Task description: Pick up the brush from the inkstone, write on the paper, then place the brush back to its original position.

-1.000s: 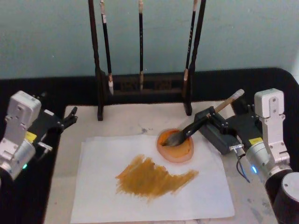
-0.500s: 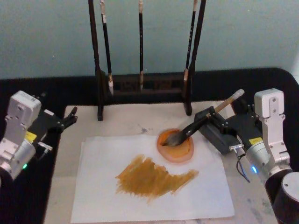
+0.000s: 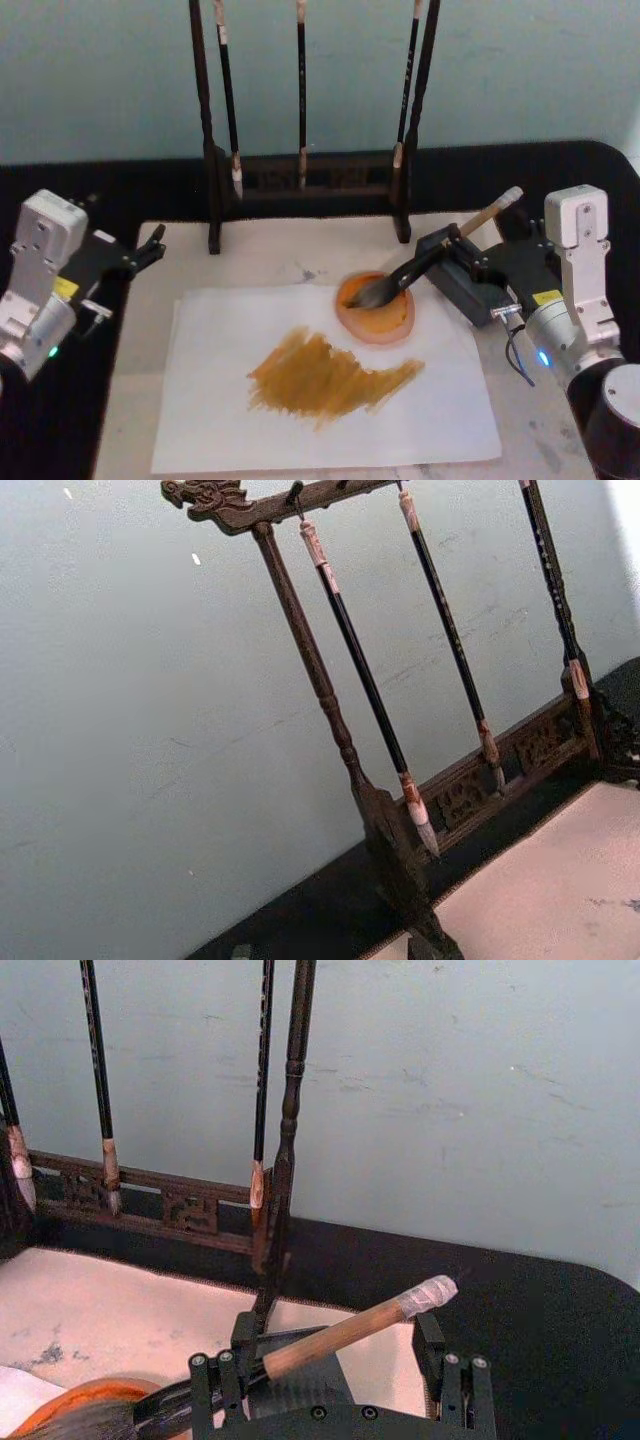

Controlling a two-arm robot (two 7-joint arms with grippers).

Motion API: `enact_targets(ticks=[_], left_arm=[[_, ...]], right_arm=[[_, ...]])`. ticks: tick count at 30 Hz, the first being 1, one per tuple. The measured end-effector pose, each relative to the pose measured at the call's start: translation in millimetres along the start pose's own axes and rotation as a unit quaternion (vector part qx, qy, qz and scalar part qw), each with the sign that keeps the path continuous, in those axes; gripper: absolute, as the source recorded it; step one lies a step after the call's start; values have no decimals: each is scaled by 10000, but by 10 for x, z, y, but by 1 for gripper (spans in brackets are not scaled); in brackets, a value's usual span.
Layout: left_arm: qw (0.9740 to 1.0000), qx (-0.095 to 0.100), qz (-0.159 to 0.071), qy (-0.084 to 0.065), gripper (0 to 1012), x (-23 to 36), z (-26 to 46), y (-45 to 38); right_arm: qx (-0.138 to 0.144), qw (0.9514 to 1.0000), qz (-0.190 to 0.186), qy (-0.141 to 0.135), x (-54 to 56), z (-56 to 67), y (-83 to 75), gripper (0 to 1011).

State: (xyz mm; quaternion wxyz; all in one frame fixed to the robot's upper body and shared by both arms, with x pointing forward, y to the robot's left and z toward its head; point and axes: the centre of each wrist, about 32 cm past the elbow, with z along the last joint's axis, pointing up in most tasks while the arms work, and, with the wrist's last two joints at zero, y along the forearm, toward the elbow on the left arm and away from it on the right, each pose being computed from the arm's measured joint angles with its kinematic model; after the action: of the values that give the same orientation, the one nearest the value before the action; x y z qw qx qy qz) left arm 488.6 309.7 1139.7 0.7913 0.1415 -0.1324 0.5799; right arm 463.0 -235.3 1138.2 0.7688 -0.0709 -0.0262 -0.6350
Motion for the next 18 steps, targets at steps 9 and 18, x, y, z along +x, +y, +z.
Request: enact_targets(ticks=[9, 18], left_arm=[[10000, -1, 0, 0, 1010, 0, 0, 0], [10000, 0, 0, 0, 1010, 0, 0, 0]], right_arm=[[0, 10000, 0, 0, 0, 0, 0, 1000], [0, 10000, 0, 0, 0, 0, 0, 1000]])
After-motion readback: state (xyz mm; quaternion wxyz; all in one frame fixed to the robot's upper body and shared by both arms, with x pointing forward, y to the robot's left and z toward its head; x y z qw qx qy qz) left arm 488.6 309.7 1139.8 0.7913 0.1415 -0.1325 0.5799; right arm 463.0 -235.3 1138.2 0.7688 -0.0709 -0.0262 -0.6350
